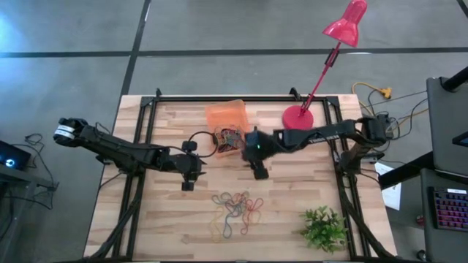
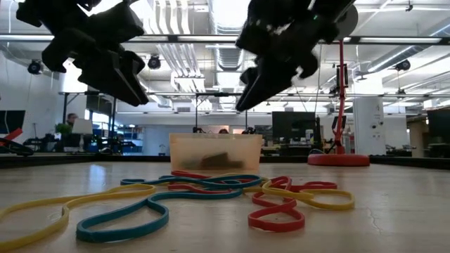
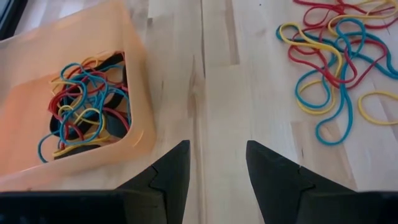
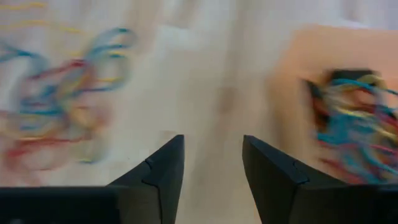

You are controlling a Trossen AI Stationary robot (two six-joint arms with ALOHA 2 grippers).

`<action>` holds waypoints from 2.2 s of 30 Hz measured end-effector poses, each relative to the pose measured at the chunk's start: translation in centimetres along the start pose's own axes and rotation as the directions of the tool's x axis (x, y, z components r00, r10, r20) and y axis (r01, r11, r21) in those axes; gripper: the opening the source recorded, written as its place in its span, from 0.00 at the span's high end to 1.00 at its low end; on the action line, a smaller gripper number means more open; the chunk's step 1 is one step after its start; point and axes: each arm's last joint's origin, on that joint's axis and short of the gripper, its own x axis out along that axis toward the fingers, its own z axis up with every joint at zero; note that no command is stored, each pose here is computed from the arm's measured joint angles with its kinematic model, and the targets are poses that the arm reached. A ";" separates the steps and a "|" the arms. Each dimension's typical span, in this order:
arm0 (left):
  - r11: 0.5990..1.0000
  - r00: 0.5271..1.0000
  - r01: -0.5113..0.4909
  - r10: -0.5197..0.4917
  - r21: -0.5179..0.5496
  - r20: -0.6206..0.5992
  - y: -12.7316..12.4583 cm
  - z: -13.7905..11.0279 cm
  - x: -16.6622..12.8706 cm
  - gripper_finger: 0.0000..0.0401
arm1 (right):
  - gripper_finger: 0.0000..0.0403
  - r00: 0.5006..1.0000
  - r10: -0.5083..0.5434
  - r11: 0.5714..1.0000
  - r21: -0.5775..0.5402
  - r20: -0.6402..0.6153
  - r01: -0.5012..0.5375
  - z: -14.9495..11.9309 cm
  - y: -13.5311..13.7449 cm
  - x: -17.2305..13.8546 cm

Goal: Pick and place rubber bands into bin
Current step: Put the red rubber band into the orange bin

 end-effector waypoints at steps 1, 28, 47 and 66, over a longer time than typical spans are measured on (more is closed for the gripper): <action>1.000 1.000 -0.001 0.001 0.000 0.000 0.0 0.0 0.0 0.65 | 0.64 1.000 0.020 1.000 -0.006 -0.006 -0.020 0.2 1.0 -0.1; 1.000 0.999 -0.016 0.016 -0.014 0.027 0.0 0.3 0.0 0.65 | 0.77 0.958 0.217 0.975 -0.002 -0.185 -0.221 -2.9 13.4 5.4; 1.000 0.999 -0.016 0.016 -0.015 0.030 0.0 0.3 0.0 0.65 | 0.79 0.981 0.172 0.984 -0.034 -0.092 -0.176 -2.4 13.2 5.6; 1.000 0.999 -0.016 0.016 -0.015 0.030 0.0 0.3 0.0 0.65 | 0.71 0.996 0.032 0.998 0.048 -0.078 -0.028 -3.5 12.4 6.0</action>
